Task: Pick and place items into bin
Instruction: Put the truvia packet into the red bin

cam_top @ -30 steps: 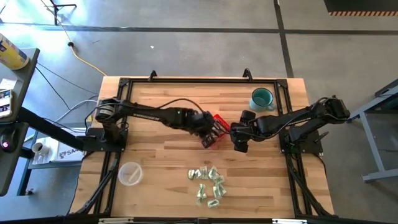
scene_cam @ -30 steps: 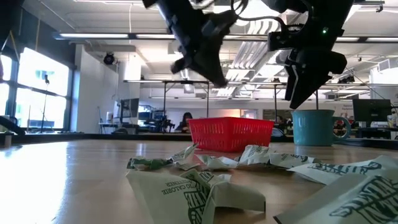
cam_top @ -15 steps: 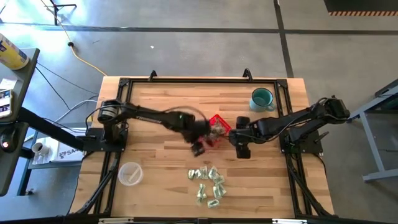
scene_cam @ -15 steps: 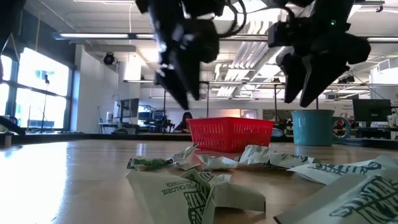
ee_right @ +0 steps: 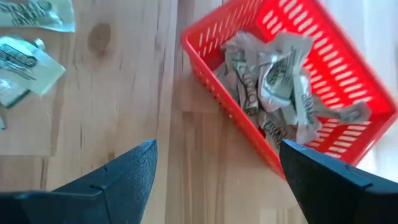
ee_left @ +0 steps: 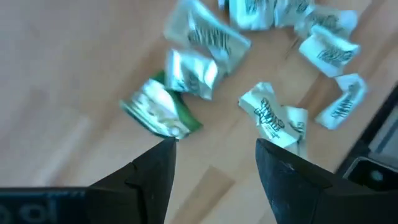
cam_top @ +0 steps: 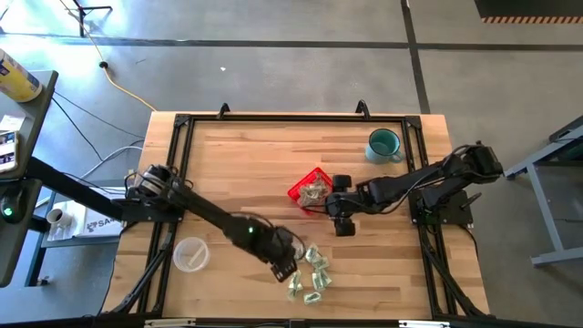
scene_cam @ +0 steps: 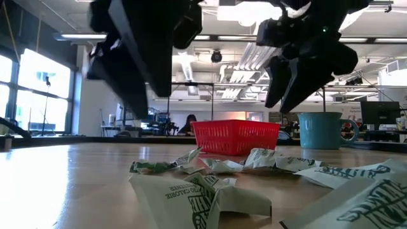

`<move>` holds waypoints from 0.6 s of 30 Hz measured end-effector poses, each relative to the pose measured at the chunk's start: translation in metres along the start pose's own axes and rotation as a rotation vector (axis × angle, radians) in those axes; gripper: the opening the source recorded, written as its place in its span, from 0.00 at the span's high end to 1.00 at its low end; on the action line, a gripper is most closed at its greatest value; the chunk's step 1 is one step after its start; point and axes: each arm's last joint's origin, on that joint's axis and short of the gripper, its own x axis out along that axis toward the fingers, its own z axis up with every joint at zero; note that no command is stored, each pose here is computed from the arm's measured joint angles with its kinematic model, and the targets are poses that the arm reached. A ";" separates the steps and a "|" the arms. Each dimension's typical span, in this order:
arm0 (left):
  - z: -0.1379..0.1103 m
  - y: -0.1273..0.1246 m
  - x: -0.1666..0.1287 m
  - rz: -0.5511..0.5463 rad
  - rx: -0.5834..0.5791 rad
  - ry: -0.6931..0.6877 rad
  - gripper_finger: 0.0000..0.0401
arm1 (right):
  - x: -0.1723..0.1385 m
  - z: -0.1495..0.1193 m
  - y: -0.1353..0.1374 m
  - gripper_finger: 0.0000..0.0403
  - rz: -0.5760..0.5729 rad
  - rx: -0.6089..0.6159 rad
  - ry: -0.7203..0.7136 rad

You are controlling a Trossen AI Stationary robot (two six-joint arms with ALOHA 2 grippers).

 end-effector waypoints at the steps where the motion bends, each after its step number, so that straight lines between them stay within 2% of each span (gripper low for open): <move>1: -0.003 -0.002 0.009 -0.003 -0.023 -0.005 0.37 | 0.002 -0.001 0.001 0.19 0.002 0.009 0.010; 6: -0.012 -0.002 0.042 0.028 -0.101 0.004 0.37 | 0.005 -0.002 0.005 0.19 0.010 0.077 0.032; 9: -0.012 0.001 0.046 0.065 -0.144 0.010 0.37 | 0.005 -0.003 0.005 0.19 -0.001 0.127 0.032; 13: -0.010 -0.001 0.039 0.091 -0.161 -0.012 0.37 | 0.005 -0.004 0.005 0.19 -0.002 0.183 0.052; 18: -0.003 -0.008 0.021 0.170 -0.207 -0.084 0.37 | 0.005 -0.006 0.006 0.19 0.000 0.165 0.069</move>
